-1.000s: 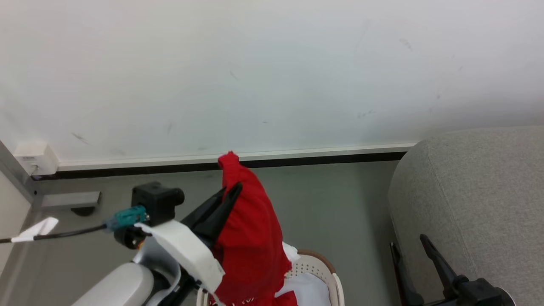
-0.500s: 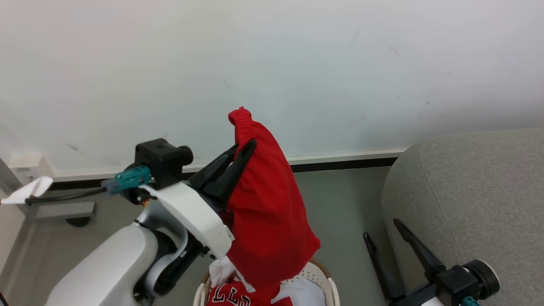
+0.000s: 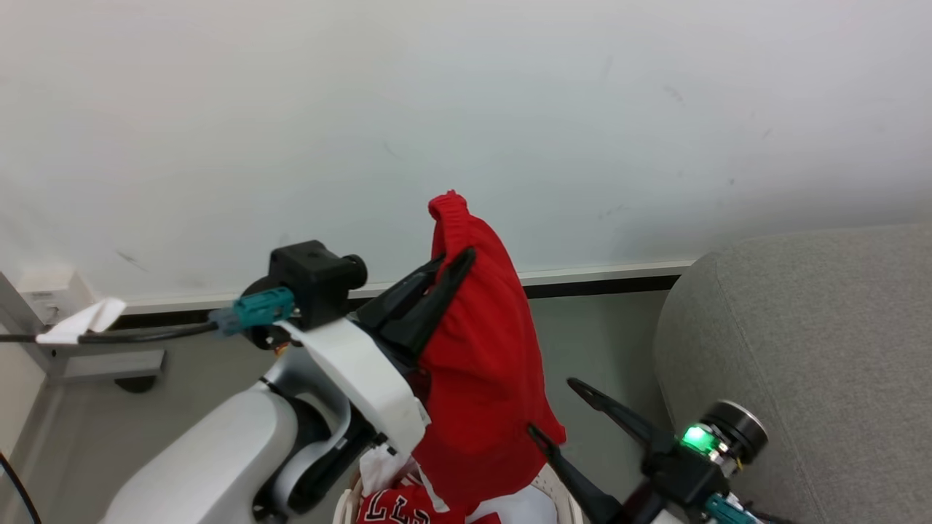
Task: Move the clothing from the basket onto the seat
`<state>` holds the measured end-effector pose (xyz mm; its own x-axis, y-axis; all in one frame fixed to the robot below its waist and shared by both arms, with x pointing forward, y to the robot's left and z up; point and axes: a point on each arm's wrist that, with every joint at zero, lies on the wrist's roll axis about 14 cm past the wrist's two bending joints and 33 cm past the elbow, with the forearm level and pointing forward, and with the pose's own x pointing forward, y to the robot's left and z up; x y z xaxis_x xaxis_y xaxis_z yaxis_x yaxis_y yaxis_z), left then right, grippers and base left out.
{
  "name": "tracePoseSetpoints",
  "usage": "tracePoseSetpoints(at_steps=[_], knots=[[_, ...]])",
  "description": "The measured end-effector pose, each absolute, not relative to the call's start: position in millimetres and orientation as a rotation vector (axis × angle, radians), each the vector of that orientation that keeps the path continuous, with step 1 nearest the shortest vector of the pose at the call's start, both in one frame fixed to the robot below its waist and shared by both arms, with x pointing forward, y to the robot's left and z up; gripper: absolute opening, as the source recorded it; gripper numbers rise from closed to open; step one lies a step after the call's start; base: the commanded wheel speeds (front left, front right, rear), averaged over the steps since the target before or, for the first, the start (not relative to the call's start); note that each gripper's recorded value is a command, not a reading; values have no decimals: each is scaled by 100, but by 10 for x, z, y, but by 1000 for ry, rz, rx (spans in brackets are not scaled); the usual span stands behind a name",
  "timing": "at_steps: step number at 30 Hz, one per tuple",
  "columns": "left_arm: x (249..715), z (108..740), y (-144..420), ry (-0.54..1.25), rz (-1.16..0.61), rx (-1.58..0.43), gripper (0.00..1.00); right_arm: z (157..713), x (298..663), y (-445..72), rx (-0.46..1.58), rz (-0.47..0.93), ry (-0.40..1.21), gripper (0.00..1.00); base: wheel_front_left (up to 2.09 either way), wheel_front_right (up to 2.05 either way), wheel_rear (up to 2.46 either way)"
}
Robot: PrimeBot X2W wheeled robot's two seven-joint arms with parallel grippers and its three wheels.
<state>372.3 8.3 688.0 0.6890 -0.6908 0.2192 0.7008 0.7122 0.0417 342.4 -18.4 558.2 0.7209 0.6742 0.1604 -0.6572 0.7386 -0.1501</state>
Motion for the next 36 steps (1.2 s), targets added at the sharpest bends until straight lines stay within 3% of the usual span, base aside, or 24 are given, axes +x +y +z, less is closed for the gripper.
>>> tracePoseSetpoints(at_steps=[13,15,16,33,34,35,36], knots=[[3605,6912,-126,-222,-833,-50,0,5793,3683,374,-182,794,-264,100,0,0,0],[3584,6902,-143,-218,-835,-52,0,5784,3722,369,-191,788,-257,24,0,0,0],[3578,6895,-145,-216,-836,-52,0,5812,3731,374,-181,786,-262,0,0,0,0],[3712,6812,26,-195,-766,-40,0,6039,3776,288,-50,740,-301,0,0,0,0],[3721,6812,30,-195,-762,-43,4,6035,3775,278,-48,737,-300,0,0,0,0],[3724,6814,29,-197,-761,-44,34,6033,3776,267,-46,733,-300,0,0,0,0],[3729,6816,31,-200,-758,-47,100,6041,3777,258,-45,730,-302,0,0,0,0]])
